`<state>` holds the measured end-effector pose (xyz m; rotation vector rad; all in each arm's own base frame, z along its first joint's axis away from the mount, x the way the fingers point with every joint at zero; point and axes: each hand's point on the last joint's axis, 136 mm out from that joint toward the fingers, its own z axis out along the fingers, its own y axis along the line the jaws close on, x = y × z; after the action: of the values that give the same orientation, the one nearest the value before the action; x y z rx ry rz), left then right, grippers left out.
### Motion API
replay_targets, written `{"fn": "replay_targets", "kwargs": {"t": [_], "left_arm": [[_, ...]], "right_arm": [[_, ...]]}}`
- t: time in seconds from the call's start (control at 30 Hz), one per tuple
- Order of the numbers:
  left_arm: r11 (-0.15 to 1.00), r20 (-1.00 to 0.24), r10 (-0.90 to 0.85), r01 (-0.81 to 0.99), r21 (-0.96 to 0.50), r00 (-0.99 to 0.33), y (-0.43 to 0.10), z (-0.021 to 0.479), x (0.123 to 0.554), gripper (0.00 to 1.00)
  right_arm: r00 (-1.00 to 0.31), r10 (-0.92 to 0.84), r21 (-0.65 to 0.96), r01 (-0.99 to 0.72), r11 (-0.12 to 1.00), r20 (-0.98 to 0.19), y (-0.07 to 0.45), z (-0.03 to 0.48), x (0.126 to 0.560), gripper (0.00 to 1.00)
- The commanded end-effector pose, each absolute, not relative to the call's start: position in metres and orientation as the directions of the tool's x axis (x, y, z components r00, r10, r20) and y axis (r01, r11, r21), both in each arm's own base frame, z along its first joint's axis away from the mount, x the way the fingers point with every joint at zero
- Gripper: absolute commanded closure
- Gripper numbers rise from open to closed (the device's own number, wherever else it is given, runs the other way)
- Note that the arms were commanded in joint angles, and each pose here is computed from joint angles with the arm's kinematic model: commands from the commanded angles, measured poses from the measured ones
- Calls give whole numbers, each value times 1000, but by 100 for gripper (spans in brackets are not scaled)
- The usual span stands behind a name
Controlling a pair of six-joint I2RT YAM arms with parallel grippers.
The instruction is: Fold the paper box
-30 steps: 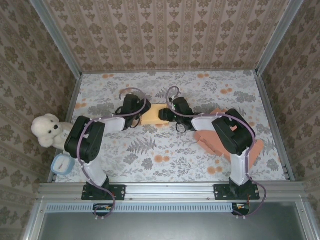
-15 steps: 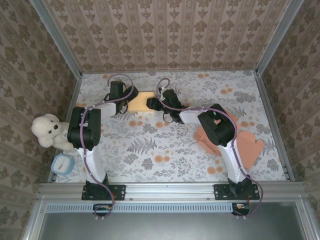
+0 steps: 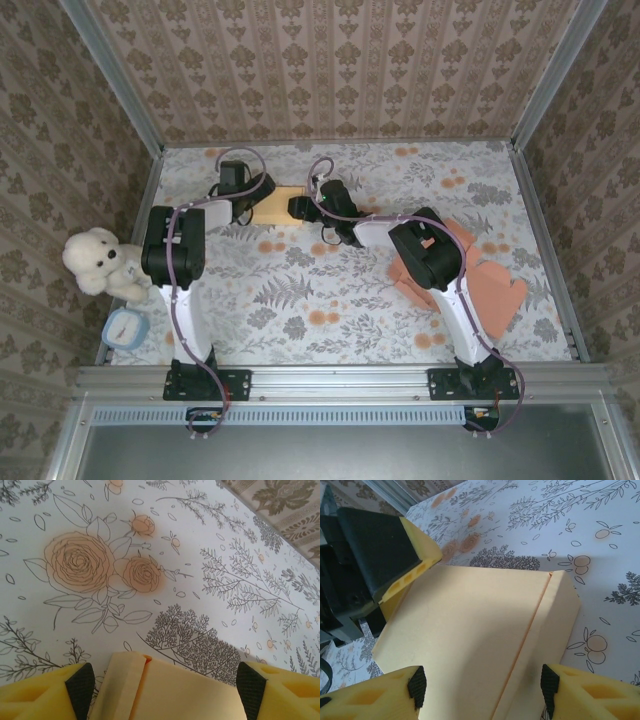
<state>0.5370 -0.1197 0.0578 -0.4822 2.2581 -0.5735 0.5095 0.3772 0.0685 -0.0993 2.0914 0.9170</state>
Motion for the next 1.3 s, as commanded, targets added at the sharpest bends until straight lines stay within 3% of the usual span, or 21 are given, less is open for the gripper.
{"fn": "replay_targets", "kwargs": {"t": [0.0,0.27,0.47,0.67,0.93,1.17,1.27], "left_arm": [[842,-612,-493,-161,-515,-619,-108,76,540,20],[854,-673,-483,-134,-502,-560,-97,119,526,17],[894,-731,-413,-90,-438,-543,-107,155,490,17],[951,-781,-227,40,-307,-581,-173,155,431,16],[904,-761,-108,255,-343,-640,-277,135,367,16],[844,-726,-15,381,-377,-687,-353,108,330,16],[812,-697,11,413,-412,-717,-379,92,320,16]], "right_arm": [[-630,240,557,-370,743,-738,371,82,508,34],[-617,225,527,-364,768,-754,348,107,483,33],[-595,190,475,-367,800,-781,320,134,450,33],[-585,138,369,-296,881,-799,263,144,401,32],[-547,119,170,-44,984,-829,146,125,315,31],[-519,227,221,75,972,-824,92,106,255,31],[-460,329,323,96,942,-825,76,113,235,31]]}}
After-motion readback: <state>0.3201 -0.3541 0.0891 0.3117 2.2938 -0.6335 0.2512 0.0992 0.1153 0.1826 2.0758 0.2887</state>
